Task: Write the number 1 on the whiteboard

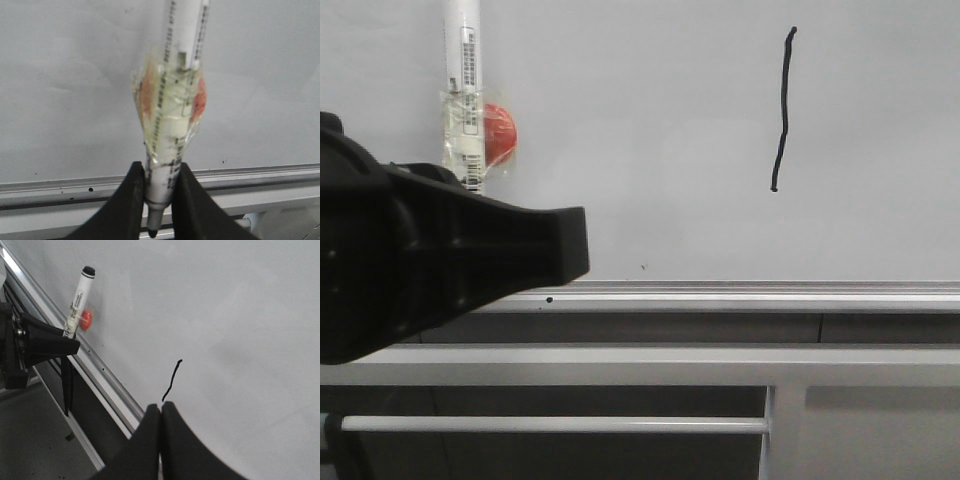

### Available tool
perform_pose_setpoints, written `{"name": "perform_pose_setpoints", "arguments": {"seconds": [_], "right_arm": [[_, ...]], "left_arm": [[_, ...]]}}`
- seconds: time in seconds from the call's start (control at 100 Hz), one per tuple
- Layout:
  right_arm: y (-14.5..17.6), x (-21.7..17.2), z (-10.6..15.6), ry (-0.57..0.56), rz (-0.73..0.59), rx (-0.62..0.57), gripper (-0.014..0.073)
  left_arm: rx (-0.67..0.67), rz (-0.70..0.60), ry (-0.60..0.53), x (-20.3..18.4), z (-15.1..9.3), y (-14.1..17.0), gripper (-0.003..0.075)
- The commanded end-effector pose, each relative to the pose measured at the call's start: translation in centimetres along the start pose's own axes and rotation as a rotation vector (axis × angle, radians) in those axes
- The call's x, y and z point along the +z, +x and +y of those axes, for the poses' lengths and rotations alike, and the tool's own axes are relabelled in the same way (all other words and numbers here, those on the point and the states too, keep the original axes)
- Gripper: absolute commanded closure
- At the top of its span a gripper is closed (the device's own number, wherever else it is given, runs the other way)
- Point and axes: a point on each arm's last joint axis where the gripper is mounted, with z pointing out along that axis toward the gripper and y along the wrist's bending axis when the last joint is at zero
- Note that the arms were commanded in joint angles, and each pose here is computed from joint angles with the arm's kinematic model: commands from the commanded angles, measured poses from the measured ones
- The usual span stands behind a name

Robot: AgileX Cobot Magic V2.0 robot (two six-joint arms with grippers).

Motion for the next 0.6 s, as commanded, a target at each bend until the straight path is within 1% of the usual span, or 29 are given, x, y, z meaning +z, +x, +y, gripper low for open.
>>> {"name": "perform_pose_setpoints", "arguments": {"seconds": [0.0, 0.12, 0.2, 0.31, 0.43, 0.59], "right_arm": [[-0.8, 0.0, -0.5, 0.05, -0.079, 0.0, 0.0648], [-0.3, 0.5, -0.4, 0.055, -0.081, 0.002, 0.0648], [-0.4, 0.4, -0.4, 0.058, -0.087, 0.002, 0.0648], [-0.4, 0.4, -0.5, 0.061, -0.093, 0.002, 0.0648], [-0.5, 0.4, -0.5, 0.061, -0.094, 0.002, 0.0648], [-0.5, 0.4, -0.5, 0.062, -0.096, 0.002, 0.0648]], "left_arm": [[-0.033, -0.111, 0.016, -0.1, -0.5, -1.6, 0.0741], [-0.032, -0.106, 0.019, -0.1, -0.5, -1.6, 0.0741], [-0.064, -0.095, 0.024, -0.1, -0.5, -1.5, 0.0741], [-0.049, -0.083, 0.044, 0.5, -0.6, -1.3, 0.0741], [-0.095, -0.056, 0.013, 1.4, -0.2, -0.8, 0.0741], [-0.11, -0.054, -0.001, 1.7, -0.2, -0.7, 0.0741]]}}
